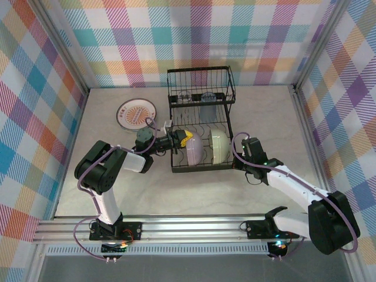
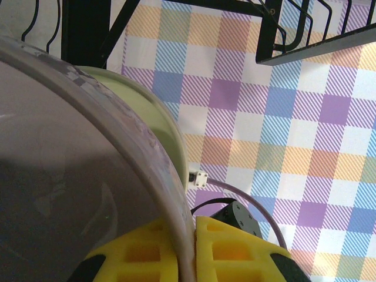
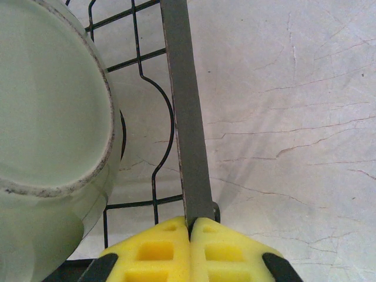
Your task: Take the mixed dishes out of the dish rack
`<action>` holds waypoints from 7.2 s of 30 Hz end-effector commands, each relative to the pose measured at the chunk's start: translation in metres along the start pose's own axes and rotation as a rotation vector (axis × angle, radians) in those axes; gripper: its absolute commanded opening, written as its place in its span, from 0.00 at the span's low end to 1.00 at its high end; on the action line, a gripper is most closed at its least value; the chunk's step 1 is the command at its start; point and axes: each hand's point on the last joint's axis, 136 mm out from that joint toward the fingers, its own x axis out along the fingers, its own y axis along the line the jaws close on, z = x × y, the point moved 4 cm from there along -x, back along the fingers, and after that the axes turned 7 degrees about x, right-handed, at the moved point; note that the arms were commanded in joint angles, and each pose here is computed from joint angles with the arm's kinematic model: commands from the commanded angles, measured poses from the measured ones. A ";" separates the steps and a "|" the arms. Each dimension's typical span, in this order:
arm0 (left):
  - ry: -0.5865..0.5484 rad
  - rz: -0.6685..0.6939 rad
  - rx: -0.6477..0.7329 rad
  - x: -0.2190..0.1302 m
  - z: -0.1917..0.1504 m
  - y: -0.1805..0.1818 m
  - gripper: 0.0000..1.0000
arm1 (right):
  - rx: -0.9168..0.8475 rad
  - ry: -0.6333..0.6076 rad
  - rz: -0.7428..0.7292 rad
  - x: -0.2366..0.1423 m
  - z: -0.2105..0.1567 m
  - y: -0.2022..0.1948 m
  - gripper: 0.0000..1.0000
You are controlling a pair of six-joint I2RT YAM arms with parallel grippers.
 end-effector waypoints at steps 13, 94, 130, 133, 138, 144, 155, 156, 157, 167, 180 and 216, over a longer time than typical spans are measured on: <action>0.283 -0.083 0.238 0.013 -0.046 -0.019 0.00 | -0.029 0.105 0.152 0.007 -0.019 0.022 0.00; 0.366 0.037 0.412 0.022 -0.051 -0.041 0.00 | -0.036 0.098 0.167 0.012 -0.017 0.026 0.00; 0.258 0.357 0.822 -0.049 -0.091 -0.154 0.00 | 0.022 -0.011 0.070 -0.044 0.017 0.024 0.66; 0.277 0.410 0.873 -0.053 -0.098 -0.155 0.00 | 0.017 -0.042 0.052 -0.061 0.024 0.023 0.77; 0.342 0.500 0.988 -0.055 -0.111 -0.153 0.00 | 0.010 -0.077 0.060 -0.090 0.030 0.024 0.98; 0.510 0.611 1.229 -0.049 -0.134 -0.138 0.00 | -0.028 -0.081 0.112 -0.126 0.032 0.032 0.99; 0.895 0.681 1.748 -0.044 -0.170 -0.099 0.00 | -0.112 0.012 0.265 -0.168 0.025 0.057 0.99; 0.918 0.668 1.795 -0.044 -0.173 -0.097 0.00 | -0.119 0.021 0.275 -0.171 0.025 0.059 0.99; 0.941 0.659 1.836 -0.045 -0.175 -0.095 0.00 | -0.124 0.029 0.282 -0.172 0.025 0.061 0.99; 1.112 0.560 2.069 -0.042 -0.192 -0.078 0.00 | -0.195 0.102 0.354 -0.187 0.026 0.086 1.00; 1.225 0.527 2.116 -0.039 -0.199 -0.068 0.00 | -0.380 0.208 0.283 -0.168 0.003 0.123 0.90; 1.241 0.578 2.198 -0.029 -0.202 -0.067 0.00 | -0.503 0.306 0.112 -0.119 -0.022 0.141 0.43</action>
